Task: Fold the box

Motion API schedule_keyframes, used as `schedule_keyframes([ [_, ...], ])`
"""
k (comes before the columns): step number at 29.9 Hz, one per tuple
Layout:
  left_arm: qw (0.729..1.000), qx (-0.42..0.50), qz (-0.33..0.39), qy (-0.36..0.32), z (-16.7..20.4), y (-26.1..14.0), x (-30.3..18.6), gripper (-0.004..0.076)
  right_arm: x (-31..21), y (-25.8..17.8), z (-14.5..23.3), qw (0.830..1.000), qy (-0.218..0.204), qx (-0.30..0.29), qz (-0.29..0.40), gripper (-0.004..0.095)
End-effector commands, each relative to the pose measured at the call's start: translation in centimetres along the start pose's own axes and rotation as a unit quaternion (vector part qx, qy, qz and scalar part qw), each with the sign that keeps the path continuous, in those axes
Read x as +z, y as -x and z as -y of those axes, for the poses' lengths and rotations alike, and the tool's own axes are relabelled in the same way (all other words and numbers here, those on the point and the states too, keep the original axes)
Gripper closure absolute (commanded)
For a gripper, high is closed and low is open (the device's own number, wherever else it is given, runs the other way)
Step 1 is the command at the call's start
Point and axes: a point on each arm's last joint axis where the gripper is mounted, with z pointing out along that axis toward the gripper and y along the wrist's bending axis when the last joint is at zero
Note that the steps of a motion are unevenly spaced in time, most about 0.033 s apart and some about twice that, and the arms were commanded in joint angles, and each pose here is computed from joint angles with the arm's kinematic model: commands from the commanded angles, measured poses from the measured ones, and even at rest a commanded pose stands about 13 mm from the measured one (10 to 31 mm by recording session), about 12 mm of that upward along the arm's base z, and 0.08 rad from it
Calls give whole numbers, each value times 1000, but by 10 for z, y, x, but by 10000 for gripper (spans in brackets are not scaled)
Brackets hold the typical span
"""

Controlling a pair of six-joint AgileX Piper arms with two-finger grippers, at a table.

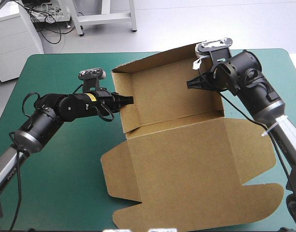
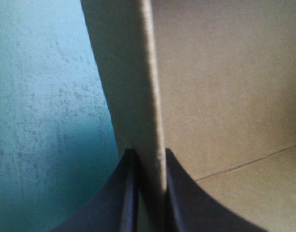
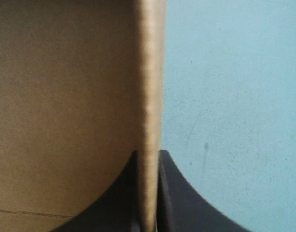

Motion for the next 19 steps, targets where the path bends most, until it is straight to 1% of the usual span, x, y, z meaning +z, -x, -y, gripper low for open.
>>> schedule_keyframes([
  [1, 997, -21, 44, -67, 21, 9, -17, 751, -30, 11, -7, 994, 72, 35, 77, 916],
  [19, 997, -8, 42, -61, 20, 9, -16, 756, -30, 9, -7, 995, 72, 36, 66, 916],
])
